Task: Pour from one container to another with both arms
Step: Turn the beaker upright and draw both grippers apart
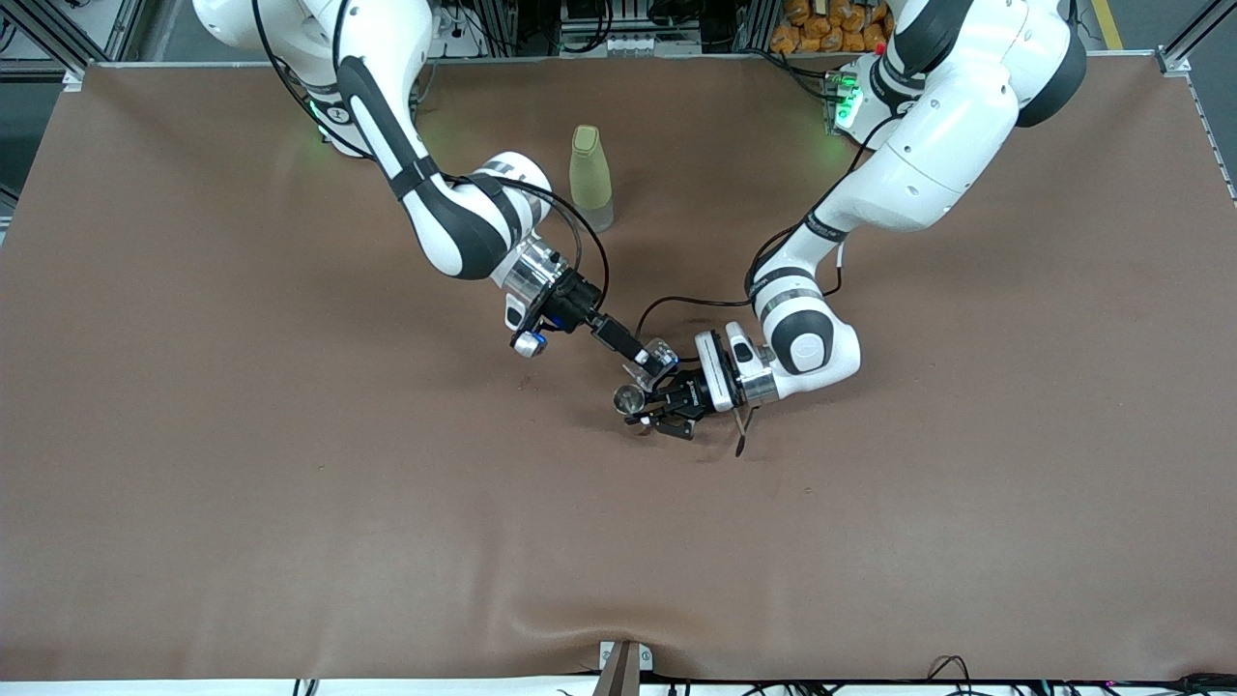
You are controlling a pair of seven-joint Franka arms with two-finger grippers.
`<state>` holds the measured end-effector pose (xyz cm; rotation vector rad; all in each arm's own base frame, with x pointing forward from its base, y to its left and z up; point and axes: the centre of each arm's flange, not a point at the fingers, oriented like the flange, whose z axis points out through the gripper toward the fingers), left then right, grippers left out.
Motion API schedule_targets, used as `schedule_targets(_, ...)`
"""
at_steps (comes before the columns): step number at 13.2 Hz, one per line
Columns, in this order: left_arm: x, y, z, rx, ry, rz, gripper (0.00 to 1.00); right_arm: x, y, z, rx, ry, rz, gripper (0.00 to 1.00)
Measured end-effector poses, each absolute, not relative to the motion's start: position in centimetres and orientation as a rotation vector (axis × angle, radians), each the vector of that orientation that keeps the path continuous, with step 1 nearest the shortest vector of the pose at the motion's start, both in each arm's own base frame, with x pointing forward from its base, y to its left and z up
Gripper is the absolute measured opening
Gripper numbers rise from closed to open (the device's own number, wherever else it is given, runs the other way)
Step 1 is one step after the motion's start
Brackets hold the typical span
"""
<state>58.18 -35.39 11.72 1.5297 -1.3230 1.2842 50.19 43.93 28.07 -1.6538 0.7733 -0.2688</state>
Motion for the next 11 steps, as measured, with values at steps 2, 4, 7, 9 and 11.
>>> schedule_targets(2,58.9,-34.3,11.8,1.546,-1.314,1.297,0.21,50.3,43.6,27.9,-1.698,0.718,-0.331,0.51)
schedule_targets(4,59.9,-32.5,11.8,1.57,-1.3,1.316,0.21,50.7,42.6,27.7,-1.761,0.684,-0.4,0.51)
schedule_targets(7,61.2,-30.1,12.0,1.592,-1.299,1.336,0.21,52.2,40.0,28.0,-1.884,0.563,-0.541,0.51)
schedule_targets(9,61.9,-28.7,12.7,1.595,-1.319,1.334,0.21,53.6,37.9,27.9,-1.958,0.463,-0.637,0.51)
schedule_targets(11,62.7,-26.7,14.1,1.592,-1.355,1.336,0.21,54.9,35.0,27.5,-2.053,0.352,-0.756,0.51)
